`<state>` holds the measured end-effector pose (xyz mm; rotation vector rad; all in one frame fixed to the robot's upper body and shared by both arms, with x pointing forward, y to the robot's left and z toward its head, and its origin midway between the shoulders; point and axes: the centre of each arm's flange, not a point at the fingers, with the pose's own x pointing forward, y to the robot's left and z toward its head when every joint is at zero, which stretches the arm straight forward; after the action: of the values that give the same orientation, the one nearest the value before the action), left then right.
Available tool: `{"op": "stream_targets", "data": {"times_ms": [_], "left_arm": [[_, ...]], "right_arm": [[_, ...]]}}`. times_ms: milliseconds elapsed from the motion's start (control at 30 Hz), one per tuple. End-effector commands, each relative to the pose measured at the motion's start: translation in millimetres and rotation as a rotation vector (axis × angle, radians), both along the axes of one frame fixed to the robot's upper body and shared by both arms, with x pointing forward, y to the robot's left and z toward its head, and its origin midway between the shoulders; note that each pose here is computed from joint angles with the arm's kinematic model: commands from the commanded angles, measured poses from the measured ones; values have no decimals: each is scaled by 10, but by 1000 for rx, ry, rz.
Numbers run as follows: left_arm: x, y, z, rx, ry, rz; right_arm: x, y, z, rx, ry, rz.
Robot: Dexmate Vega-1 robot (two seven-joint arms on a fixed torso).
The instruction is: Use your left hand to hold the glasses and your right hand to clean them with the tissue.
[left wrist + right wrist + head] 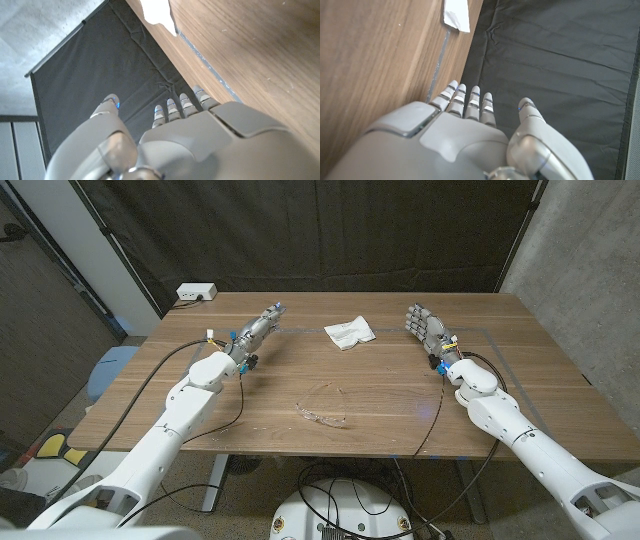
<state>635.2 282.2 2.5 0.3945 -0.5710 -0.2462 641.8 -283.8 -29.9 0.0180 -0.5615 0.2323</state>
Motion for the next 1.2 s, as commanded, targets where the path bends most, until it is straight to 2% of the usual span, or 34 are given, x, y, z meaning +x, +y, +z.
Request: {"op": "stream_targets", "data": {"times_ms": [33, 167, 533, 900, 1200], "left_arm": [[-144, -75, 188, 209, -41, -1], [-210, -105, 252, 276, -60, -9], [-401, -176, 389, 464, -95, -25], [-594, -227, 518, 635, -121, -23], [-724, -319, 582, 795, -156, -10]], "right_arm": [[-96, 71, -70, 1, 6, -10], [-106, 93, -34, -25, -1, -22], [-68, 202, 183, -99, -31, -32], [-65, 383, 307, -199, -34, -77], [-101, 550, 354, -278, -26, -139]]}}
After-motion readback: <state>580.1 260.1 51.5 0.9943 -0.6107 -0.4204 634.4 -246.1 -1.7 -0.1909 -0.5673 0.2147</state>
